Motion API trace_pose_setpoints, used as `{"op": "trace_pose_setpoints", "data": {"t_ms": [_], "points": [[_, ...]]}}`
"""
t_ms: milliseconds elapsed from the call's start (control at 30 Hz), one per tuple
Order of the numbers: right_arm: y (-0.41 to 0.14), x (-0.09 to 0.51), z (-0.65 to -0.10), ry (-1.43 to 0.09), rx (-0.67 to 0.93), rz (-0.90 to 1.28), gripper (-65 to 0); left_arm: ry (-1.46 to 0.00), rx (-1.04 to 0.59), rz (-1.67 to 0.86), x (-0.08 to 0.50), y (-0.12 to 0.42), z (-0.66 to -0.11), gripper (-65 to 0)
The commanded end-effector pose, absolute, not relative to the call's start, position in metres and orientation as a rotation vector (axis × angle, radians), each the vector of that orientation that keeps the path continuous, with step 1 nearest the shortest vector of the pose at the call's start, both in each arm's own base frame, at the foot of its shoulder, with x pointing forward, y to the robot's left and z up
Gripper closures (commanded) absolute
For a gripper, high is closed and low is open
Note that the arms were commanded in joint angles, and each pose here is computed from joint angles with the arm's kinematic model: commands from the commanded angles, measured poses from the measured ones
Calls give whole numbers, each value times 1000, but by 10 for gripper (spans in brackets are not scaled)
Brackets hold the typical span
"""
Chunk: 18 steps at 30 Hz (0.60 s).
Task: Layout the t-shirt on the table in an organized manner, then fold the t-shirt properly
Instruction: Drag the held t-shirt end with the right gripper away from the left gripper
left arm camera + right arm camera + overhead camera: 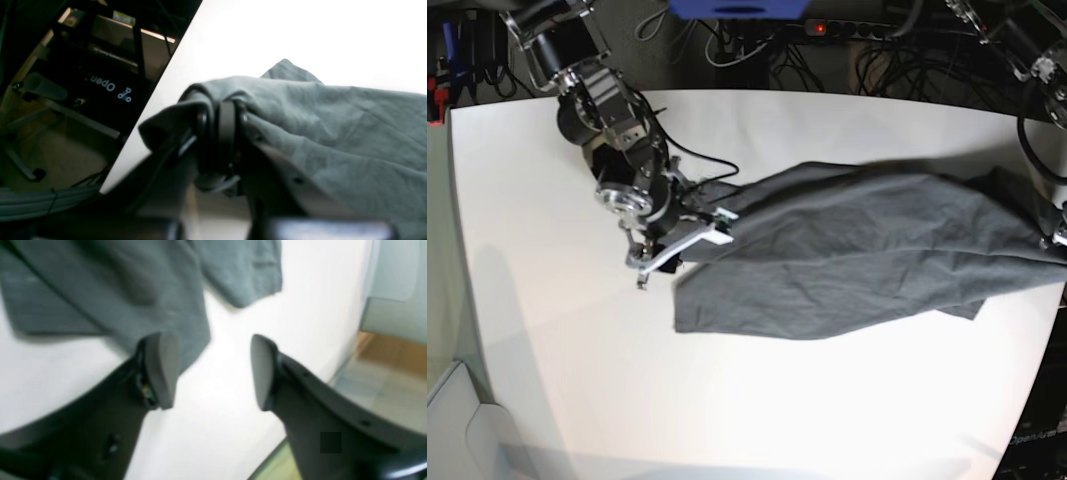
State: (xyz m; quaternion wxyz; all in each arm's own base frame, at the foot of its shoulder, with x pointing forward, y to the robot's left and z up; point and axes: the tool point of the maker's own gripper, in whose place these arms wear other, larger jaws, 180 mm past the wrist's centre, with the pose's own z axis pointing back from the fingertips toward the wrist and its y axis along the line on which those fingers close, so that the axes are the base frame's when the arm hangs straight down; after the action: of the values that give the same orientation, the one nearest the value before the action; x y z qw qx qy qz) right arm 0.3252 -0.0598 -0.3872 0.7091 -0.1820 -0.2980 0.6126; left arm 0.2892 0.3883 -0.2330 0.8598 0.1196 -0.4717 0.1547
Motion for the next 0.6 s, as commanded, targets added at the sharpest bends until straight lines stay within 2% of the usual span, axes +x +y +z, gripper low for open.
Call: {"op": "trace_pose_setpoints", "data": {"t_ms": [0, 267, 567], "points": [[-57, 333, -376, -706, -416, 1348, -373, -1058, 280, 308, 296, 393, -211, -2], [-52, 316, -391, -708, -349, 1378, -373, -1058, 279, 309, 296, 392, -211, -2], [-61, 315, -423, -619, -314, 1388, -373, -1058, 279, 309, 296, 392, -211, -2]]}}
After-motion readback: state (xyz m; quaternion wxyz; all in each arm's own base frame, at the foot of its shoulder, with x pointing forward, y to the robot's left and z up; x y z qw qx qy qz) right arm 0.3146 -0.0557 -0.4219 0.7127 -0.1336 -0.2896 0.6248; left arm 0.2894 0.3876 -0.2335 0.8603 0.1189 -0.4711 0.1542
